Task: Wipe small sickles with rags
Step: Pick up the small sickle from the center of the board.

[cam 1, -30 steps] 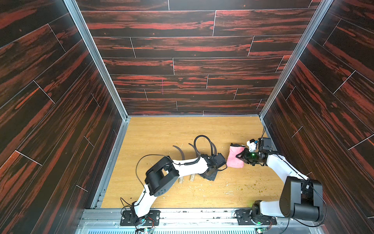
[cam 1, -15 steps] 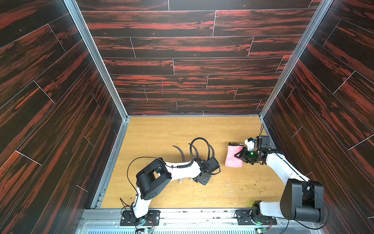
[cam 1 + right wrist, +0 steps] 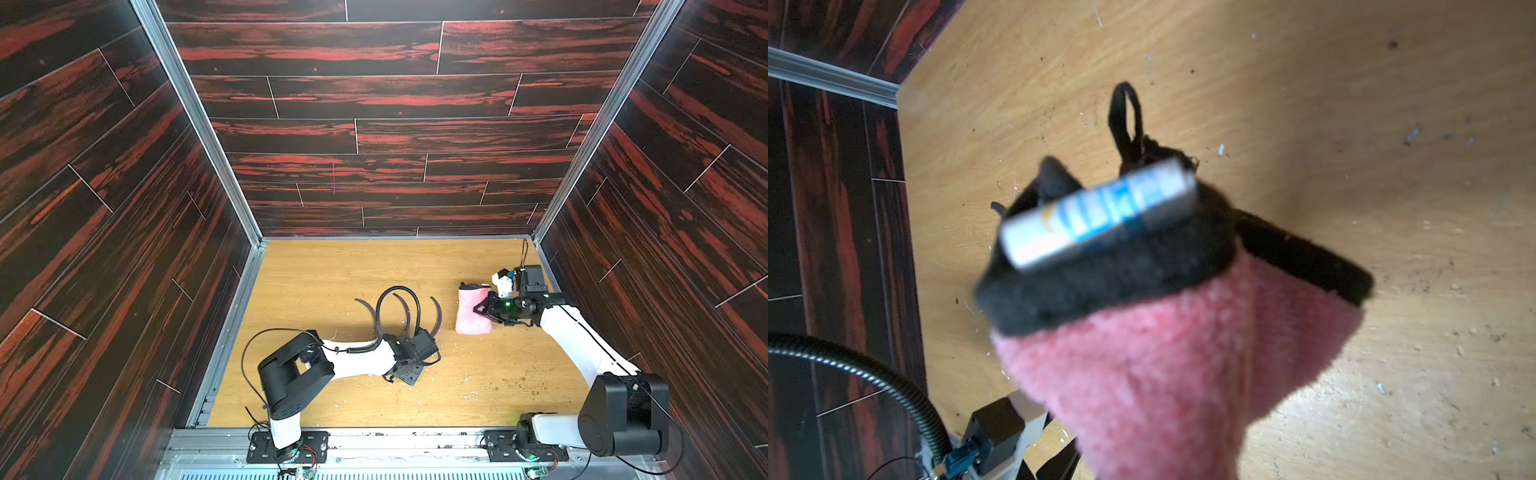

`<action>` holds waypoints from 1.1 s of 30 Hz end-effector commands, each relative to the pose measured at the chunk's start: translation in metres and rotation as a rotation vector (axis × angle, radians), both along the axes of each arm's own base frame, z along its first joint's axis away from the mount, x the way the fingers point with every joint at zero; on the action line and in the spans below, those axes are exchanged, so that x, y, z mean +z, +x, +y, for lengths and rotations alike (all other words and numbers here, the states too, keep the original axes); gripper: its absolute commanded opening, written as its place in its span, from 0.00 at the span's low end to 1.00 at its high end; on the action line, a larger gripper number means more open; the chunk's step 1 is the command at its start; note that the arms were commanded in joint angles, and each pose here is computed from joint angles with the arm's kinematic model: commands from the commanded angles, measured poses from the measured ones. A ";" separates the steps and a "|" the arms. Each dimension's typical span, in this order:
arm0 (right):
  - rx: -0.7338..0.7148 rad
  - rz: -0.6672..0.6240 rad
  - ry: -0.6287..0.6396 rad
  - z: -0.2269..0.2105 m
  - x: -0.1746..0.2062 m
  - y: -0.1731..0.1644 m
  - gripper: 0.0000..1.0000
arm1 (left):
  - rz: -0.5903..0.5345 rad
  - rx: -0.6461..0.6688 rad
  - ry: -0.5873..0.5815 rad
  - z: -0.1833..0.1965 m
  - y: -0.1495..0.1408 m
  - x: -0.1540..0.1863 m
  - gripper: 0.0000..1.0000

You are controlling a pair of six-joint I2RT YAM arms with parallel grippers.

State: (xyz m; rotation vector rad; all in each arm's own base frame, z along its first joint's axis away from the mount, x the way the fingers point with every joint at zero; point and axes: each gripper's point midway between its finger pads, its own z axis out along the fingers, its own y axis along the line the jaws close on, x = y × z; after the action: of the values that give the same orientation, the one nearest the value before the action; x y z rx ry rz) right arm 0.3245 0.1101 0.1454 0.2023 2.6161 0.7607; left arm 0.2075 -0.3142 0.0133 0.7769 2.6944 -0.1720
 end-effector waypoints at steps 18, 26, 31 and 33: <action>0.084 0.045 -0.089 0.039 0.002 -0.002 0.09 | -0.033 0.036 -0.165 0.001 -0.003 0.000 0.39; 0.114 0.046 -0.085 0.056 -0.002 -0.001 0.09 | -0.024 0.048 -0.156 0.009 -0.007 -0.008 0.36; 0.125 0.048 -0.094 0.061 -0.002 -0.001 0.09 | -0.023 0.049 -0.173 0.003 -0.005 -0.009 0.33; 0.131 0.053 -0.095 0.064 -0.004 -0.002 0.09 | -0.022 0.049 -0.174 0.004 -0.006 -0.009 0.31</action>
State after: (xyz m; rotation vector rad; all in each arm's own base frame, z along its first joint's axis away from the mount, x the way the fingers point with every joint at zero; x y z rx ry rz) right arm 0.3172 0.1688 0.1430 0.0219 2.7192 0.6835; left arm 0.2094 -0.3190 0.0173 0.6478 2.5825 -0.3998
